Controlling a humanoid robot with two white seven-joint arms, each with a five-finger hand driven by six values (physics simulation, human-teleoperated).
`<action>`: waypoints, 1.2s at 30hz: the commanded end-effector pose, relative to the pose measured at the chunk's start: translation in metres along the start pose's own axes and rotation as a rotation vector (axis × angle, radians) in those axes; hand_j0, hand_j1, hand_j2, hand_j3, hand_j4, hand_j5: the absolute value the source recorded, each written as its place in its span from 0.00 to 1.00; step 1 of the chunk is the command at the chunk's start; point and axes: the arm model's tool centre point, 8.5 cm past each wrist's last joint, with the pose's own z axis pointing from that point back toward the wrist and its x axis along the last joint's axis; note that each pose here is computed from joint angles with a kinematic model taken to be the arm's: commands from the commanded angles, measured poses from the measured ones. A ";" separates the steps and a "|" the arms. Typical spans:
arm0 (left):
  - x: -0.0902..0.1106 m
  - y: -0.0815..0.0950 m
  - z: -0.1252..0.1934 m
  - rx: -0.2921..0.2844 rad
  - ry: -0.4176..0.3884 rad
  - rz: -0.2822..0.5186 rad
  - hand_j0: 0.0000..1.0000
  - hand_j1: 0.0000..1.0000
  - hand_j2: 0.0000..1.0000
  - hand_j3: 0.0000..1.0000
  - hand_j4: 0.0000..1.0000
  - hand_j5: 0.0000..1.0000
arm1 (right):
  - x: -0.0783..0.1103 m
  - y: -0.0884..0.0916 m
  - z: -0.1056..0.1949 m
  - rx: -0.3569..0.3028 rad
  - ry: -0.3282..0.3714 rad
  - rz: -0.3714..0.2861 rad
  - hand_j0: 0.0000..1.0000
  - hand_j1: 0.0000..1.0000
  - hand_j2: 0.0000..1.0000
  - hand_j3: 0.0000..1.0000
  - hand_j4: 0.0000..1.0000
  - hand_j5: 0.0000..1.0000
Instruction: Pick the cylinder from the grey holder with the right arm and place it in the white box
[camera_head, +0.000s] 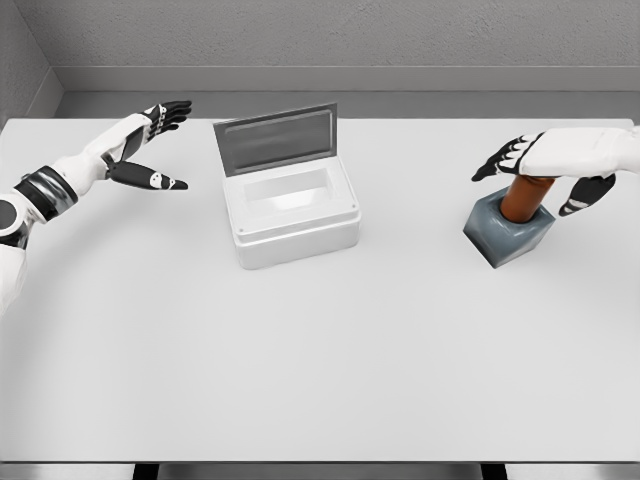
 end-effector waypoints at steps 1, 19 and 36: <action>0.001 0.001 0.000 0.004 -0.004 0.005 1.00 1.00 1.00 1.00 1.00 1.00 | -0.002 0.001 0.001 0.012 0.006 -0.004 0.92 0.92 0.92 0.92 0.92 0.92; 0.000 0.000 0.001 0.002 0.000 0.005 1.00 1.00 1.00 1.00 1.00 1.00 | -0.010 -0.001 0.006 0.004 0.037 -0.006 0.45 0.45 0.45 0.45 0.45 0.45; 0.000 0.000 0.001 0.005 -0.005 0.009 1.00 1.00 1.00 1.00 1.00 1.00 | -0.013 -0.032 0.024 -0.081 0.067 0.036 0.36 0.36 0.36 0.36 0.36 0.36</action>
